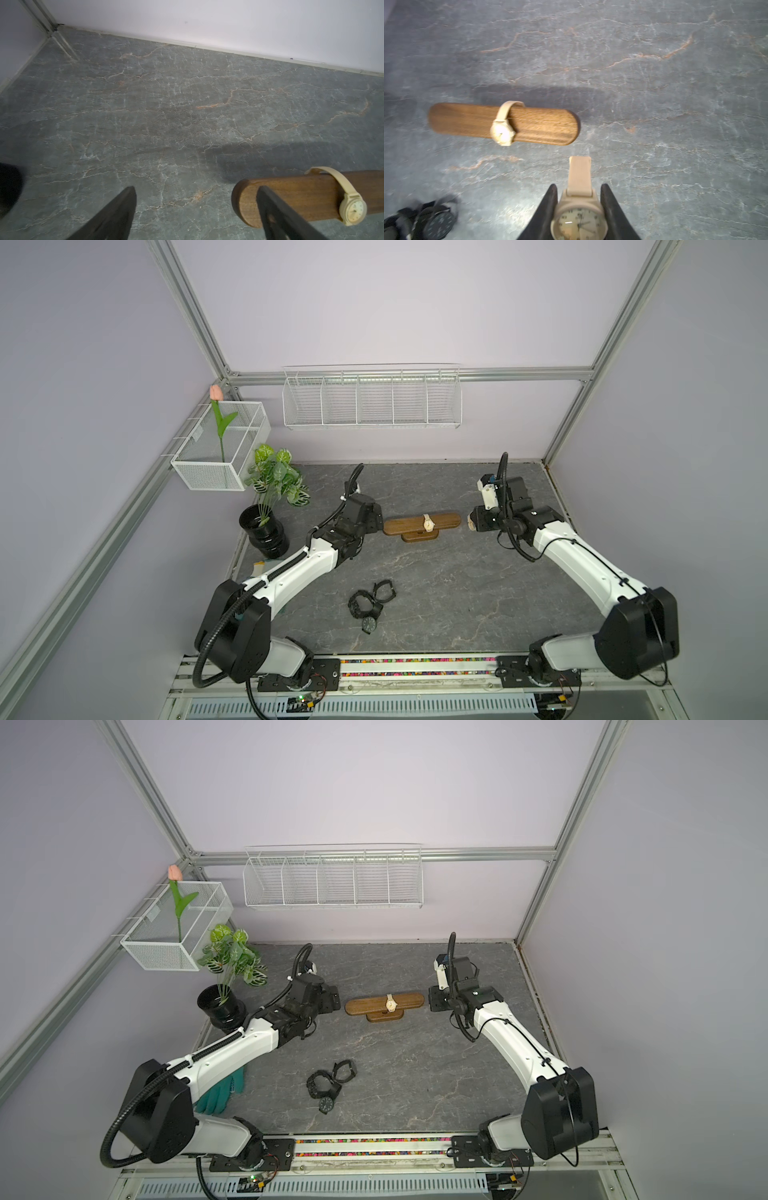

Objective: Place watch on stand
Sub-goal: Pick up the watch at the center of the board, then place the watch on the stand.

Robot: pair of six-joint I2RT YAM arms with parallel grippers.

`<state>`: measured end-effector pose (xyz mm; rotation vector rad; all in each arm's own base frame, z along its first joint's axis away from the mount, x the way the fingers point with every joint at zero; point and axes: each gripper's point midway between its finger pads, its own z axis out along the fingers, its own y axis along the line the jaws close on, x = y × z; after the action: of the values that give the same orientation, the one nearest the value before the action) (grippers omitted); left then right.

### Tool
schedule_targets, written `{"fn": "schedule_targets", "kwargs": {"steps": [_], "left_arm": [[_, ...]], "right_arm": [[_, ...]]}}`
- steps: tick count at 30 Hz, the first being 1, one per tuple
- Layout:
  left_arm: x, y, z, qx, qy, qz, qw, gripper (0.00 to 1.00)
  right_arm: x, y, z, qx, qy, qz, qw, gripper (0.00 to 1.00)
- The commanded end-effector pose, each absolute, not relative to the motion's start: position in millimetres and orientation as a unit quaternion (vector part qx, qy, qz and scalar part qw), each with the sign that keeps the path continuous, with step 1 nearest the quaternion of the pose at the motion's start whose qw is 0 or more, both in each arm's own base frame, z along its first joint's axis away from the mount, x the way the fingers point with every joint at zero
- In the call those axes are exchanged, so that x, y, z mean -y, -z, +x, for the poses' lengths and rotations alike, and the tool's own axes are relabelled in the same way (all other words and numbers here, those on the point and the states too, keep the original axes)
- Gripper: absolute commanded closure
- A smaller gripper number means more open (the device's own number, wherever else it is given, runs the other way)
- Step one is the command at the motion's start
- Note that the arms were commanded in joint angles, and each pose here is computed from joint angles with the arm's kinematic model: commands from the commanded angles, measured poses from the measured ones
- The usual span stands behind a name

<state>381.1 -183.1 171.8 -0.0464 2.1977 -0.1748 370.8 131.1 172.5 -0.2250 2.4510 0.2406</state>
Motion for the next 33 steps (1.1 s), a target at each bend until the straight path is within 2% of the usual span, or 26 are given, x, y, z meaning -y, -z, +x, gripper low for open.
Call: {"fn": "schedule_targets", "kwargs": {"steps": [1,4,12,19,26,33], "left_arm": [[201,-167,381,-0.899,0.110,-0.012,0.423,0.11],[210,-154,377,-0.906,0.129,0.001,0.404,0.19],[224,-126,367,-0.914,0.167,0.015,0.370,0.26],[236,-106,371,-0.928,0.187,0.024,0.322,0.40],[243,-107,371,-0.924,0.205,0.032,0.322,0.43],[250,-116,367,-0.915,0.229,0.054,0.327,0.45]], "right_arm": [[-122,-164,391,-0.938,-0.052,-0.090,0.331,0.71],[-128,-149,403,-0.944,-0.059,-0.100,0.309,0.72],[-140,-136,422,-0.945,-0.068,-0.113,0.300,0.72],[-160,-124,428,-0.945,-0.083,-0.133,0.287,0.72],[-182,-120,424,-0.945,-0.085,-0.156,0.275,0.71],[-177,-112,419,-0.950,-0.059,-0.153,0.264,0.71]]}}
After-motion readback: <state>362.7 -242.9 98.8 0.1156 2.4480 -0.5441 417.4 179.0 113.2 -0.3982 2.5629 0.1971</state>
